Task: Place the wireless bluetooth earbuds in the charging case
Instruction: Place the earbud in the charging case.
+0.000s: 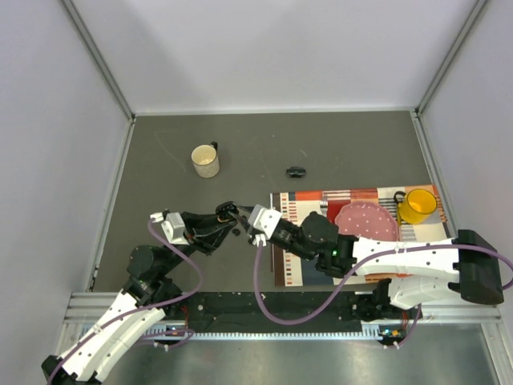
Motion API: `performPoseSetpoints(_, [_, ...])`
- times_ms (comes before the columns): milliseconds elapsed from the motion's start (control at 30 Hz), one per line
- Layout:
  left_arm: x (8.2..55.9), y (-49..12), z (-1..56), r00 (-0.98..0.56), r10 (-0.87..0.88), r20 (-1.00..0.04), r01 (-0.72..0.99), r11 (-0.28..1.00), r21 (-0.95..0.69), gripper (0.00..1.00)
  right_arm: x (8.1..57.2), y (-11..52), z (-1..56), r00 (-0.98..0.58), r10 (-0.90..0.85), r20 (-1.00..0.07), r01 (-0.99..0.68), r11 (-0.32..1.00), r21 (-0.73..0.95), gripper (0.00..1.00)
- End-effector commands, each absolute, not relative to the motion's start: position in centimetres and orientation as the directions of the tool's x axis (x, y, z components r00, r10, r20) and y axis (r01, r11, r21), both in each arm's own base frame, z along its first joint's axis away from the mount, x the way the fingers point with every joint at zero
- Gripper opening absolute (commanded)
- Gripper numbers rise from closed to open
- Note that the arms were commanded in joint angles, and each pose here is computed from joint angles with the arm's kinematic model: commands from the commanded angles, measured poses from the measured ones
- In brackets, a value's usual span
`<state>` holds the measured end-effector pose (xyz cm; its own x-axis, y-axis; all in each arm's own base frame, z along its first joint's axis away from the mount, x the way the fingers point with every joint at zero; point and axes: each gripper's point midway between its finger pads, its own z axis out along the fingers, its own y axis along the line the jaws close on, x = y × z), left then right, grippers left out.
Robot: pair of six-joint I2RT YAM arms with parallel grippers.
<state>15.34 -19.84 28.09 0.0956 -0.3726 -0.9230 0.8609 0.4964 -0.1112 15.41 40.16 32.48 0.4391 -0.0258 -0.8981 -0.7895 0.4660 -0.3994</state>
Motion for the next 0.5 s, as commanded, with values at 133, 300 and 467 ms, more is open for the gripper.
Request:
performPoseSetpoints(133, [14.3,-18.9,32.3,0.197,-0.448,-0.872,0.866,0.497,-0.060,0.00,14.3,40.9,31.0,0.390,-0.079,-0.918,-0.832,0.397,-0.387,0.00])
performPoseSetpoints(300, [14.4,-18.8,32.3,0.209,-0.446,-0.870,0.861,0.506,-0.052,0.00,15.3,41.0,31.1,0.284,-0.126,-0.950,-0.840,0.446,-0.310,0.01])
performPoseSetpoints(467, [14.4,-18.7,32.5,0.229,-0.445,-0.866,0.856,0.515,-0.038,0.00,14.8,41.5,30.6,0.222,-0.121,-0.968,-0.867,0.430,-0.253,0.01])
